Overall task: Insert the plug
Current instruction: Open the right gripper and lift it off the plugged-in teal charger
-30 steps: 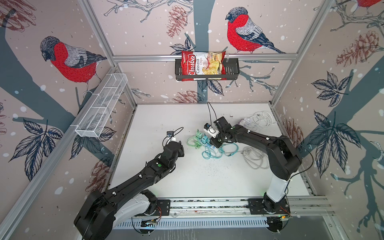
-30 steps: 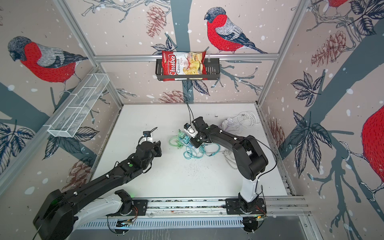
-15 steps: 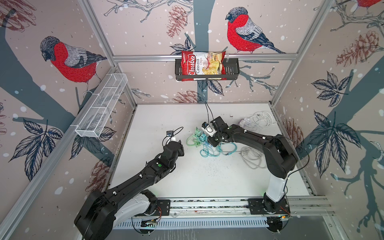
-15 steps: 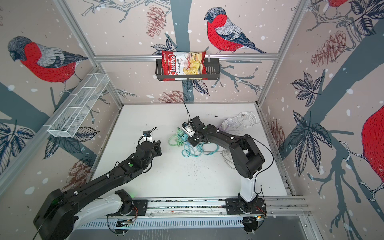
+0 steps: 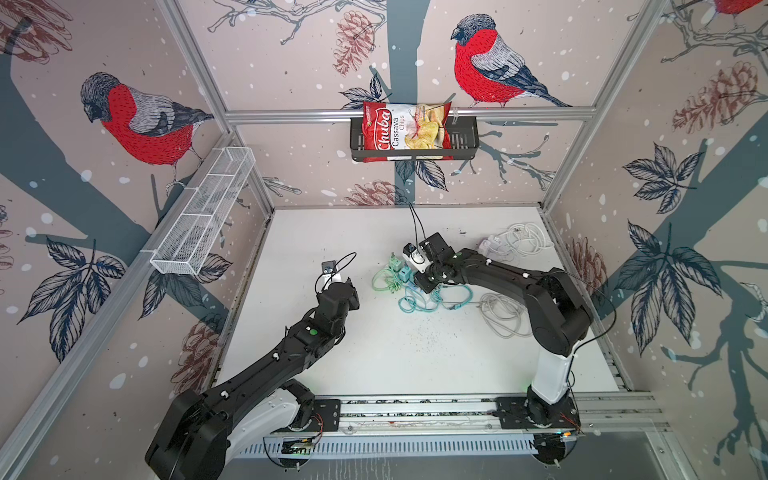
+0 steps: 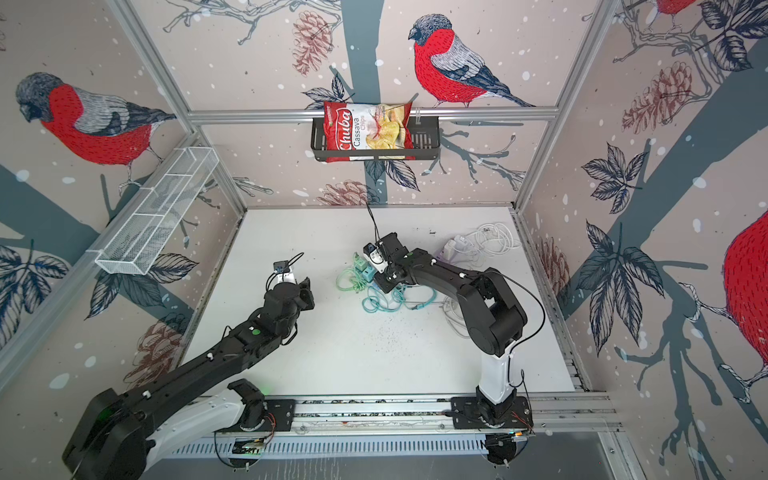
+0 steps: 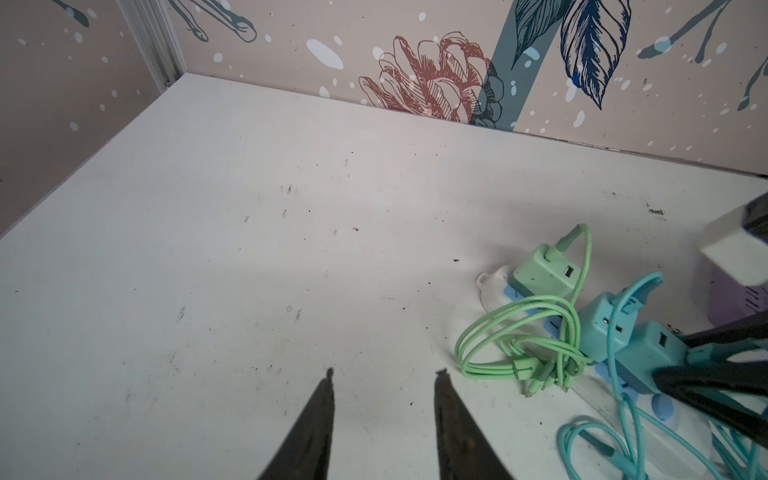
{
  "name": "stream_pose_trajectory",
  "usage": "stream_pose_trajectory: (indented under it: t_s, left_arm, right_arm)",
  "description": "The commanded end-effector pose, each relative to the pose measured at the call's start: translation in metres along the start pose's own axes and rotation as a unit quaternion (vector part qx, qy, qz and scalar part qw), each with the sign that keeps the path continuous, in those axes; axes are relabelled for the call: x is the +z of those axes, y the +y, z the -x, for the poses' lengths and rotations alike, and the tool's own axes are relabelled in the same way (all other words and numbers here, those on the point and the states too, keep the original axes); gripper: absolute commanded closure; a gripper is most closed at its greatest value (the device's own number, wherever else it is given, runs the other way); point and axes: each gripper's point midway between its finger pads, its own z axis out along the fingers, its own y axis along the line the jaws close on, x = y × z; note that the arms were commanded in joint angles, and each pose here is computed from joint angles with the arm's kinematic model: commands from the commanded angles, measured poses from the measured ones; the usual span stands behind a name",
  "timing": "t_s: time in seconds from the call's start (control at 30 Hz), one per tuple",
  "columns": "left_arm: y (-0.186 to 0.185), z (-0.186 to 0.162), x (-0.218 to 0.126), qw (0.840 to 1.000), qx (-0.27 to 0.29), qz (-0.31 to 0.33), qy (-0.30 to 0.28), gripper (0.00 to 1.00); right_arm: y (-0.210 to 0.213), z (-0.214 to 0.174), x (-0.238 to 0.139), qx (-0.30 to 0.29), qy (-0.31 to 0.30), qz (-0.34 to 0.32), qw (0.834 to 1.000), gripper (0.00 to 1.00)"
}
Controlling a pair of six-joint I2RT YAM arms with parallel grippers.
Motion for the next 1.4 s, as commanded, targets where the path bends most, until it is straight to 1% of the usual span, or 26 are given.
stream_pose_trajectory:
  t_s: [0.0,0.37,0.43,0.53,0.6,0.73,0.77,0.83,0.87,1.0,1.03,1.1,1.13,1.2,1.3,1.37]
  left_arm:
    - [0.003,0.006,-0.002,1.000,0.005,0.004,-0.013,0.60]
    - [0.016,0.008,-0.009,1.000,0.004,0.019,-0.022,0.59]
    - [0.018,0.010,-0.011,0.999,0.004,0.024,-0.026,0.57]
    - [0.023,0.014,-0.014,0.999,0.005,0.031,-0.034,0.54]
    - [0.026,0.016,-0.014,0.999,0.006,0.034,-0.036,0.54]
    - [0.032,0.025,-0.016,0.998,0.005,0.039,-0.046,0.53]
    - [0.034,0.028,-0.017,0.998,0.003,0.042,-0.050,0.52]
    - [0.037,0.034,-0.018,0.997,0.003,0.044,-0.057,0.49]
    - [0.038,0.037,-0.019,0.997,0.004,0.046,-0.061,0.48]
    - [0.045,0.056,-0.024,0.994,0.007,0.060,-0.086,0.40]
    - [0.047,0.061,-0.025,0.994,0.007,0.065,-0.092,0.37]
    - [0.051,0.073,-0.028,0.992,0.009,0.072,-0.105,0.33]
    - [0.053,0.078,-0.030,0.991,0.012,0.076,-0.113,0.29]
    - [0.056,0.090,-0.035,0.988,0.019,0.082,-0.130,0.20]
    - [0.063,0.104,-0.044,0.982,0.014,0.094,-0.161,0.13]
    - [0.067,0.111,-0.051,0.979,0.010,0.099,-0.178,0.07]
  right_arm:
    - [0.005,-0.011,-0.001,0.013,0.026,0.009,1.000,0.61]
    - [0.004,-0.001,-0.009,0.014,0.009,0.005,1.000,0.51]
    - [0.004,0.001,-0.012,0.015,0.003,0.005,1.000,0.50]
    - [0.005,0.004,-0.018,0.016,-0.006,0.004,1.000,0.44]
    - [0.006,0.004,-0.022,0.019,-0.011,0.004,1.000,0.43]
    - [0.008,0.008,-0.033,0.020,-0.029,0.001,0.999,0.38]
    - [0.008,0.009,-0.037,0.021,-0.034,0.000,0.999,0.35]
    - [0.007,0.015,-0.045,0.020,-0.049,-0.004,0.999,0.24]
    - [0.006,0.019,-0.050,0.020,-0.057,-0.009,0.998,0.21]
    - [-0.001,0.036,-0.072,0.020,-0.092,-0.030,0.995,0.15]
    - [-0.001,0.040,-0.078,0.018,-0.101,-0.033,0.994,0.14]
    - [-0.006,0.051,-0.094,0.017,-0.122,-0.047,0.991,0.08]
    - [-0.008,0.056,-0.103,0.019,-0.135,-0.055,0.989,0.07]
    - [-0.013,0.066,-0.123,0.022,-0.165,-0.072,0.983,0.00]
    - [-0.019,0.077,-0.156,0.035,-0.215,-0.083,0.972,0.00]
    - [-0.028,0.081,-0.179,0.056,-0.253,-0.099,0.961,0.01]
